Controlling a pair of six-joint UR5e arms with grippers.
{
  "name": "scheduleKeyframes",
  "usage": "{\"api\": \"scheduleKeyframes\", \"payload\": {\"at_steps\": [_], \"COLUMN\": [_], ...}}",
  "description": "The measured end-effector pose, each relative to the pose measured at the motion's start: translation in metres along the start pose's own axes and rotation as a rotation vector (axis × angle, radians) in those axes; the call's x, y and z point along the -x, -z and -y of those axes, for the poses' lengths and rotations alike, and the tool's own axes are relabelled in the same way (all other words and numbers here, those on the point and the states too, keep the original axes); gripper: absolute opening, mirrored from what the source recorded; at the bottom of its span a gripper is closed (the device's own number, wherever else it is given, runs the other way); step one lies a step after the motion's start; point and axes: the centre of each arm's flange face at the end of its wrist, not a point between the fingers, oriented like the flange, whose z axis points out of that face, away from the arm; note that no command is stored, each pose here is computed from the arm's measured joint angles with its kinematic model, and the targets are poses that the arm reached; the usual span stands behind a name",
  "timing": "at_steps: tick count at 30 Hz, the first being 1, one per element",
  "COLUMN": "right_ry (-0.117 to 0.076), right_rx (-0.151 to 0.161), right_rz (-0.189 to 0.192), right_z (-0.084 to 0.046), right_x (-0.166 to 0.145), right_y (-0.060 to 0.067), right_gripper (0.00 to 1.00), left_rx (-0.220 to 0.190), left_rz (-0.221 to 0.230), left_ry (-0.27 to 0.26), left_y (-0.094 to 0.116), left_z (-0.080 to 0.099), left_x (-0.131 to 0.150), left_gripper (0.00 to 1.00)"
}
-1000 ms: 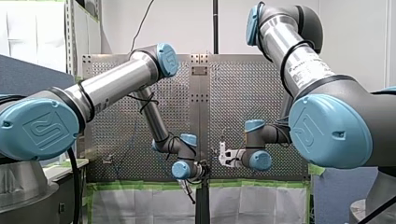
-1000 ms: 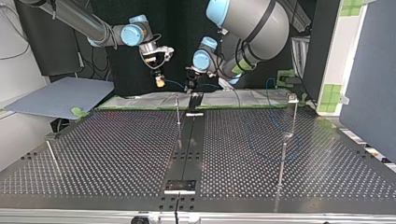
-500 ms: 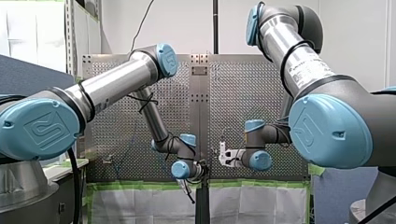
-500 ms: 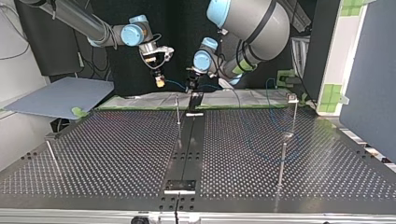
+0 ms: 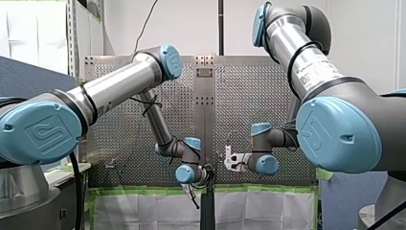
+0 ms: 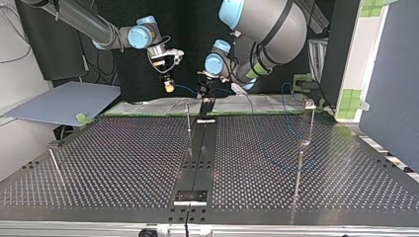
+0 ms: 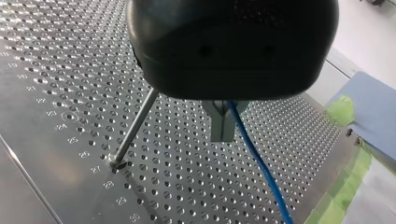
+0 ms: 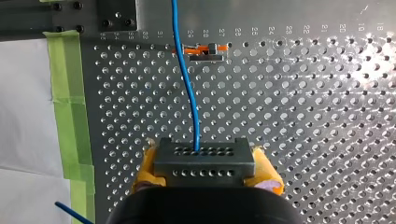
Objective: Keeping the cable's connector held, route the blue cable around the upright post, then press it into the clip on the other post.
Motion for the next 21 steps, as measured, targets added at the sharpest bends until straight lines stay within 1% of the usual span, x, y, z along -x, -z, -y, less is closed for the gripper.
{"api": "scheduleKeyframes", "payload": {"at_steps": [2, 6, 9, 14, 17, 21], "right_ry": [0.000, -0.001, -0.001, -0.002, -0.004, -0.012], "right_rx": [0.000, 0.002, 0.007, 0.017, 0.025, 0.033], "right_rz": [0.001, 0.003, 0.004, 0.007, 0.016, 0.022], "right_z": [0.000, -0.001, -0.003, -0.008, -0.011, -0.016], "right_x": [0.000, 0.000, 0.001, 0.002, 0.009, 0.022], "right_y": [0.000, 0.000, 0.000, 0.000, 0.001, 0.001], "right_gripper": [0.00, 0.00, 0.00, 0.00, 0.00, 0.00], "left_rx": [0.002, 0.023, 0.040, 0.057, 0.065, 0.064], "left_rz": [0.002, 0.014, 0.023, 0.041, 0.055, 0.074], "left_ry": [-0.012, -0.047, -0.077, -0.119, -0.144, -0.178], "left_y": [0.000, 0.001, 0.003, 0.005, 0.006, 0.005], "left_z": [0.000, -0.002, -0.001, 0.003, 0.004, 0.007], "left_x": [0.000, 0.001, -0.001, -0.004, -0.005, -0.004], "left_gripper": [0.00, 0.00, 0.00, 0.00, 0.00, 0.00]}}
